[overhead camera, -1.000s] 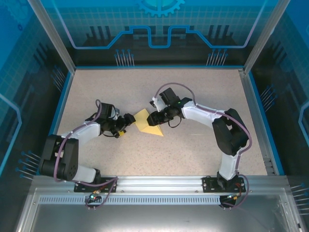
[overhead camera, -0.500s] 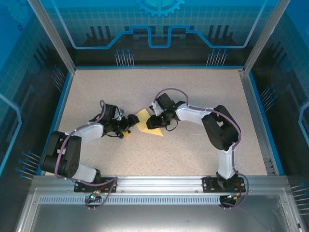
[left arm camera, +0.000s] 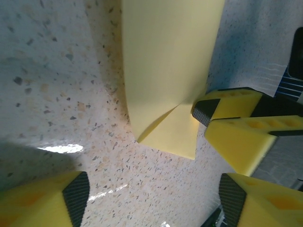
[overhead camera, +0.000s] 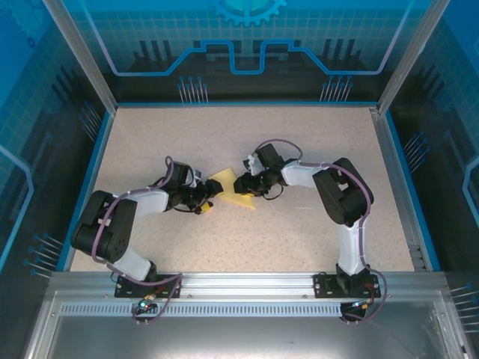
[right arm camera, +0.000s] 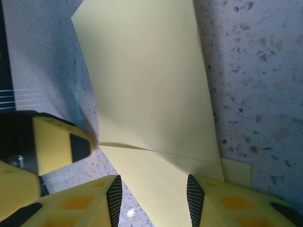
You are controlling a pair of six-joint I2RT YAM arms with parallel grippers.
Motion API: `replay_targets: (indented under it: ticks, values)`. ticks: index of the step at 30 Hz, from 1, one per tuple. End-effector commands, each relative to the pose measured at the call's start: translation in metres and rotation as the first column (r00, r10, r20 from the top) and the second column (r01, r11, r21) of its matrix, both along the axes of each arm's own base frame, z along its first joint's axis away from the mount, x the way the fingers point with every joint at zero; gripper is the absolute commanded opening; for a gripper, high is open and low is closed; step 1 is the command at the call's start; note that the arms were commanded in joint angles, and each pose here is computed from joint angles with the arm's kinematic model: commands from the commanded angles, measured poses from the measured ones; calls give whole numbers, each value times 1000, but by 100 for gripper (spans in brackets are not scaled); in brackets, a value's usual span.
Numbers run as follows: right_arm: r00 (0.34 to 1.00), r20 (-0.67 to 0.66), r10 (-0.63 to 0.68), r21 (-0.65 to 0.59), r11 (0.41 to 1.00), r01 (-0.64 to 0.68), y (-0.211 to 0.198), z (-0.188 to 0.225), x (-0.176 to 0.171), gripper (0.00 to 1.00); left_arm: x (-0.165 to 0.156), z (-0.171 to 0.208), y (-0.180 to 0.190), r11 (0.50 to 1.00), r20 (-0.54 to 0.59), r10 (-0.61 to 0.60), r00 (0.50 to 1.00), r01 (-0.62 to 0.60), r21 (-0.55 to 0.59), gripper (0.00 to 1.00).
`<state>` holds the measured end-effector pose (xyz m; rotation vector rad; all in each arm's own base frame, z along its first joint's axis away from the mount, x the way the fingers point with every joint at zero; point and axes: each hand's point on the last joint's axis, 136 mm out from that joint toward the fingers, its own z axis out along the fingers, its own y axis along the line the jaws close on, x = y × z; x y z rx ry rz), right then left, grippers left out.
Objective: Fold a paper plane with a square sheet of paper (pick it up from the middle)
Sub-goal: Fold the wing for the fifth time at the center of the table.
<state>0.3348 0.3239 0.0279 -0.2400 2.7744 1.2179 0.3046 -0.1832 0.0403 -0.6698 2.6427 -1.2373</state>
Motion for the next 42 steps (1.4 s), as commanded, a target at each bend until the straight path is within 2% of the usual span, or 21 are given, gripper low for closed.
replay_targets:
  ticks: [1,12,25,29,32,35,36,39,42]
  values:
    - [995,-90,-39,27,999,42,-9,-17,-3,44,6,4,-15,998,-15,-5,1000,4,-56,71]
    - [993,-107,-51,54,997,57,-16,-19,-1,44,20,-4,-26,997,-52,36,998,-39,-63,41]
    - [998,-56,-4,53,999,7,-17,-13,-1,44,36,4,-28,999,24,27,999,-26,-40,22]
    - [1000,-1,21,56,998,-21,-16,-5,1,44,38,4,-29,999,25,27,999,-26,-40,7]
    - [994,100,47,59,997,-53,-17,16,6,46,35,5,-30,999,10,28,1000,-28,-25,0]
    - [964,259,58,27,997,-67,-23,45,10,51,30,8,-30,1000,-14,31,999,-31,0,0]
    - [947,315,59,7,998,-65,-27,53,11,55,28,9,-30,999,-21,37,999,-36,6,0]
    - [877,477,65,-66,997,-38,-38,72,8,63,24,16,-29,998,-41,59,997,-58,38,0]
    - [760,637,125,-174,985,-16,-43,78,-5,64,21,24,-30,995,-50,86,995,-83,57,0]
